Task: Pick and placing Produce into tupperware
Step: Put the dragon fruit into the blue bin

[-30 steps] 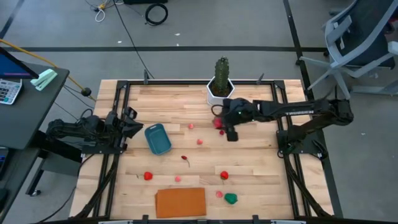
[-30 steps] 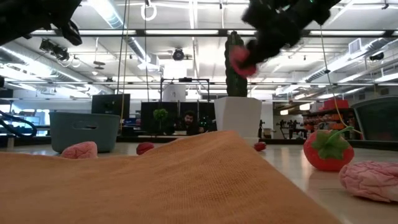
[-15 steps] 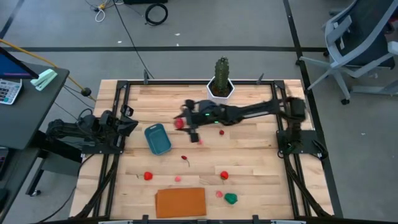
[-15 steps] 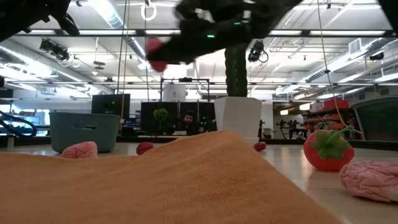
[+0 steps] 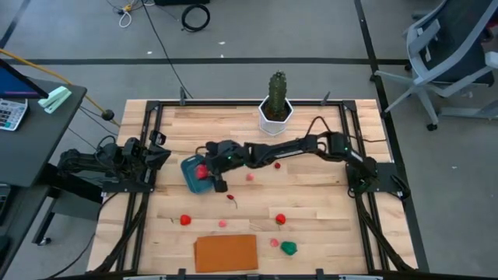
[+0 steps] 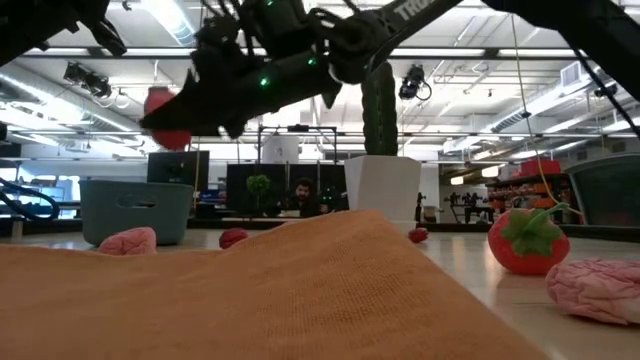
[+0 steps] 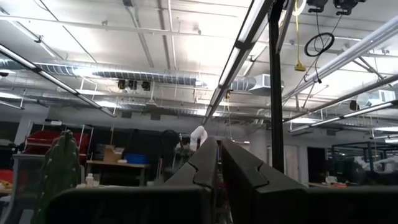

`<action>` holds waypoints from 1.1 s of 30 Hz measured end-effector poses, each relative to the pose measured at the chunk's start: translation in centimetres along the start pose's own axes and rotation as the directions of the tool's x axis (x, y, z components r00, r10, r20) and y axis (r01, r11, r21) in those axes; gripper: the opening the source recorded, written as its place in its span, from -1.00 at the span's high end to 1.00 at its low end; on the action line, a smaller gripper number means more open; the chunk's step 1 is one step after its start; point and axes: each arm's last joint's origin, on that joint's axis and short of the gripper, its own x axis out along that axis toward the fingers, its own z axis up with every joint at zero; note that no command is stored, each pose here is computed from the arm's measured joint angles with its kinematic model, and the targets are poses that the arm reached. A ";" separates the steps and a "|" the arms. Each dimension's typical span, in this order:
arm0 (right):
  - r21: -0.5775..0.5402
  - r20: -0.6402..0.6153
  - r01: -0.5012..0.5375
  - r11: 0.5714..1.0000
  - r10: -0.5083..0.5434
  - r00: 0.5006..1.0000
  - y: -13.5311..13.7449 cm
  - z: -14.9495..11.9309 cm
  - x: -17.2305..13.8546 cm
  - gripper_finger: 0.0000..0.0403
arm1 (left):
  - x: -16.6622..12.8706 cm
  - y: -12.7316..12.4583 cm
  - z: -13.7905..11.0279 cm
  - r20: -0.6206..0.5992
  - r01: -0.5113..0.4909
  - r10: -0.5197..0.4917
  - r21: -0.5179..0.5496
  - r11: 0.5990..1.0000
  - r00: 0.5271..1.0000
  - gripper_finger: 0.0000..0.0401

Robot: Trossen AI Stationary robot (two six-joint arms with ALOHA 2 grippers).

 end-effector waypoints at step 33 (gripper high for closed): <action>-0.052 -0.087 0.007 0.999 -0.012 0.996 1.0 -3.5 2.5 -0.21 | 0.0 0.0 0.0 0.002 0.001 -0.001 -0.001 1.000 1.000 0.93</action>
